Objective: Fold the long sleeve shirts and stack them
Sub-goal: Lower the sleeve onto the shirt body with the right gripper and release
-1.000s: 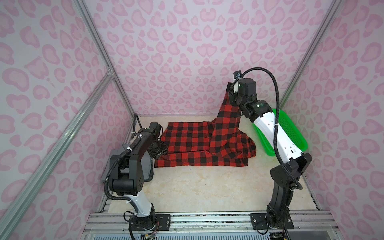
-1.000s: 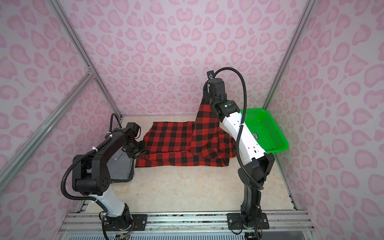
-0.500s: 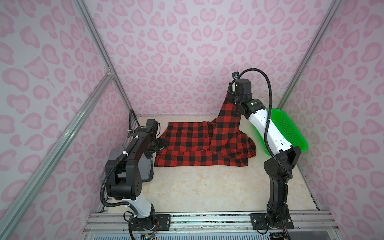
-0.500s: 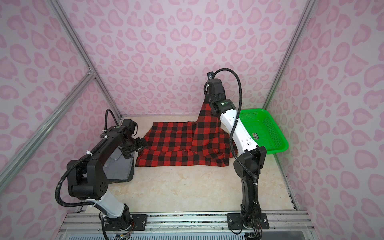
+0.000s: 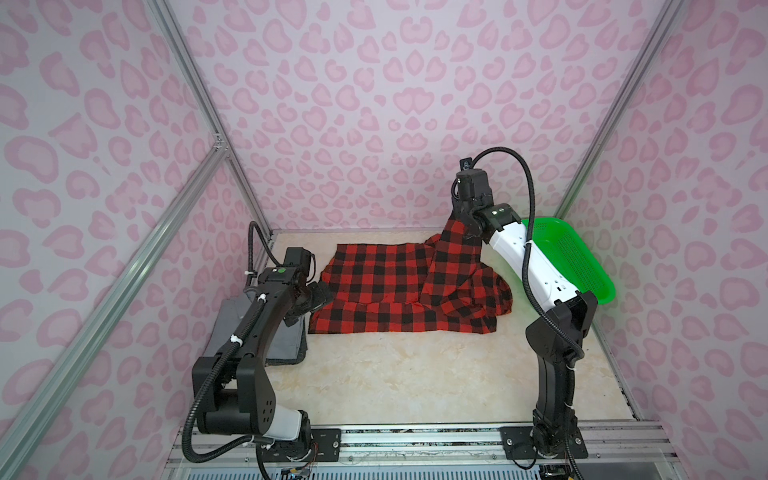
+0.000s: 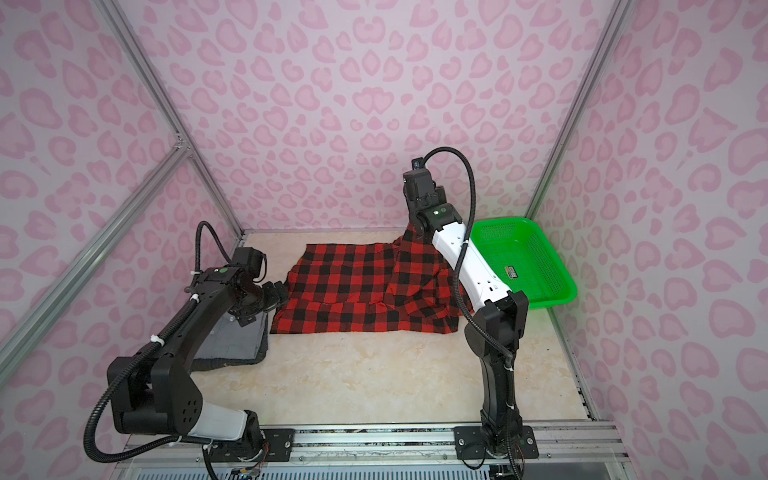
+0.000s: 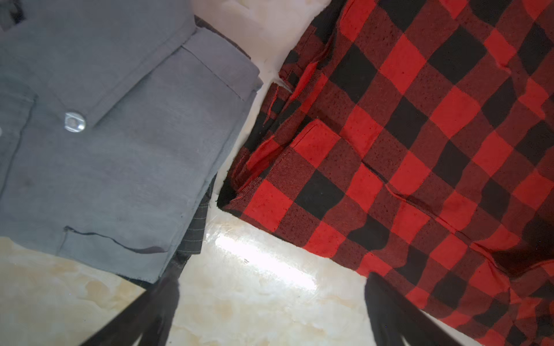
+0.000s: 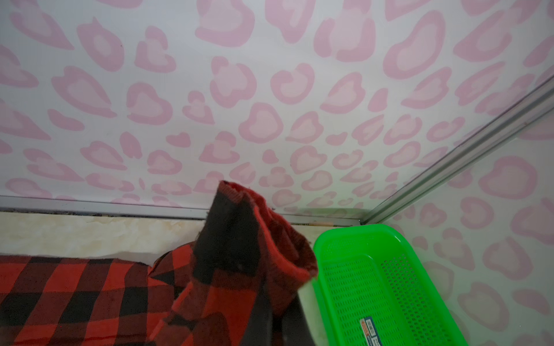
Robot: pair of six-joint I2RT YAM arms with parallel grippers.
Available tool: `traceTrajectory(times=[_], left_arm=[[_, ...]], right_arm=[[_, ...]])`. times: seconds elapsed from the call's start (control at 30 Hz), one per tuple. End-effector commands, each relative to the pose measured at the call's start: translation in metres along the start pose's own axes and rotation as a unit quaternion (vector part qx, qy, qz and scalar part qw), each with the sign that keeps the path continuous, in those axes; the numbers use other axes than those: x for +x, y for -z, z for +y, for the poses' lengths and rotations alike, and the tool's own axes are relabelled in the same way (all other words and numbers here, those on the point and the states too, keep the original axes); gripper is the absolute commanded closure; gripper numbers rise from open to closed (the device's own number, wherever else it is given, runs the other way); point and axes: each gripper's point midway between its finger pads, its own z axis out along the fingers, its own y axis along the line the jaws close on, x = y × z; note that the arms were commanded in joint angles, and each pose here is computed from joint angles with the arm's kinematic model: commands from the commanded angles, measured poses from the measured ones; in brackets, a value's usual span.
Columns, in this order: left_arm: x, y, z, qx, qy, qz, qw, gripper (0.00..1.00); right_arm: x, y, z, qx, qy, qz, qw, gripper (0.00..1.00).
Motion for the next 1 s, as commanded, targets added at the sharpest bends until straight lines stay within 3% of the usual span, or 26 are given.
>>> traceTrajectory(times=[0.0,0.23,0.37,0.6,0.97], left_arm=[[-0.008,0.005,0.007,-0.011,-0.013,-0.034,0.999,0.02],[-0.001,-0.002,0.013,-0.015,-0.017,-0.037,0.999,0.02],[-0.001,-0.002,0.009,-0.003,-0.018,-0.038,0.999,0.02],[-0.006,0.011,0.012,0.002,-0.014,-0.068,0.998,0.02],[-0.011,0.022,0.017,-0.005,-0.007,-0.093,0.996,0.02]], right_arm=[[0.028,0.019,0.006,0.008,-0.016,0.030,0.999,1.00],[0.084,0.067,0.051,-0.074,-0.044,0.078,0.993,1.00],[0.110,0.089,0.092,-0.164,-0.087,0.110,0.976,1.00],[0.135,0.130,0.153,-0.241,-0.144,0.133,0.950,1.00],[0.145,0.150,0.216,-0.263,-0.219,0.138,0.929,1.00]])
